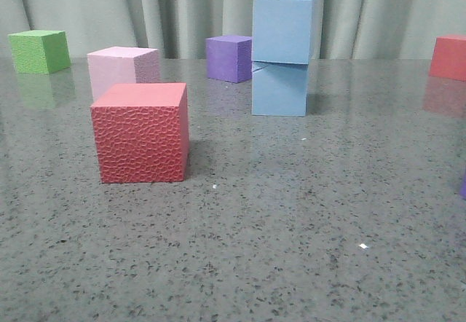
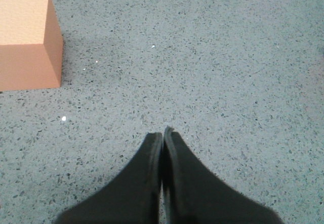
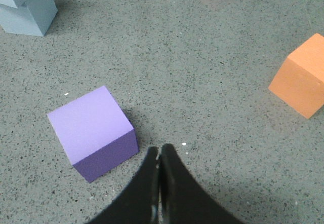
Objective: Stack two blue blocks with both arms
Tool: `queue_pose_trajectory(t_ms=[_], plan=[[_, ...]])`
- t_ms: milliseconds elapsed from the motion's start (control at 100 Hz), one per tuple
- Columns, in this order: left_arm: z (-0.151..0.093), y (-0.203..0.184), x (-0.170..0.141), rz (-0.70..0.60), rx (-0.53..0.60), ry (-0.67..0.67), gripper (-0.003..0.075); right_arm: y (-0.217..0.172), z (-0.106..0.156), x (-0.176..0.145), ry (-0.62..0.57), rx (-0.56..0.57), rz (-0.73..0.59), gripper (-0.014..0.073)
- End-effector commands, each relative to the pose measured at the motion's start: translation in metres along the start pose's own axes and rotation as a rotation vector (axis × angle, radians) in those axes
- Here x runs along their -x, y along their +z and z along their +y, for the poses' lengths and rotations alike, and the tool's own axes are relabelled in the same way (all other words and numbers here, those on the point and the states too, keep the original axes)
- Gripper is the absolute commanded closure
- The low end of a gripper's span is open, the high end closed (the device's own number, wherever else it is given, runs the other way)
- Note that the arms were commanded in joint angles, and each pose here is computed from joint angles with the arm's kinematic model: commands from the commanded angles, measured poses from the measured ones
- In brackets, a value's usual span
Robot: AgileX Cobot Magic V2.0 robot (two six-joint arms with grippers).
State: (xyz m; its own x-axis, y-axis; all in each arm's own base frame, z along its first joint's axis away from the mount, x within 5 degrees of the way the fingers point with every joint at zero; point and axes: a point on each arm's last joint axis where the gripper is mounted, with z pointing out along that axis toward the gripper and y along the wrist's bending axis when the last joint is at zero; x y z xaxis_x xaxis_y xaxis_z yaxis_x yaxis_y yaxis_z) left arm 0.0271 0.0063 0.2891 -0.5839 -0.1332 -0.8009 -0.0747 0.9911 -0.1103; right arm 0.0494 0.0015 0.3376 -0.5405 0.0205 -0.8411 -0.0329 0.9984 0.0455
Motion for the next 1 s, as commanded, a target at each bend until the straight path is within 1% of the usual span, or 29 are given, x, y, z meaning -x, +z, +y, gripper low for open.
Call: queue_pose_trajectory(t_ms=[0,860,930,990], plan=[[-0.0029,-0.0039,0.0121,-0.081,-0.024,-0.013,0.0739,-0.0042,0.0004,0.0111,-0.004,0.001,-0.090,0.0664],[-0.0029,-0.0039,0.0121,-0.081,-0.024,-0.013,0.0739,-0.0042,0.0004,0.0110,-0.004,0.001,-0.090,0.0664],[-0.0037,-0.0042,0.0149,-0.112,-0.033,-0.013,0.0739,-0.0042,0.0004,0.0110,-0.004,0.001,-0.090,0.0664],[-0.0050,-0.0041,0.0201,-0.175,-0.048,-0.010,0.0739,-0.0042,0.0004,0.0110,-0.004,0.001,-0.090,0.0664]])
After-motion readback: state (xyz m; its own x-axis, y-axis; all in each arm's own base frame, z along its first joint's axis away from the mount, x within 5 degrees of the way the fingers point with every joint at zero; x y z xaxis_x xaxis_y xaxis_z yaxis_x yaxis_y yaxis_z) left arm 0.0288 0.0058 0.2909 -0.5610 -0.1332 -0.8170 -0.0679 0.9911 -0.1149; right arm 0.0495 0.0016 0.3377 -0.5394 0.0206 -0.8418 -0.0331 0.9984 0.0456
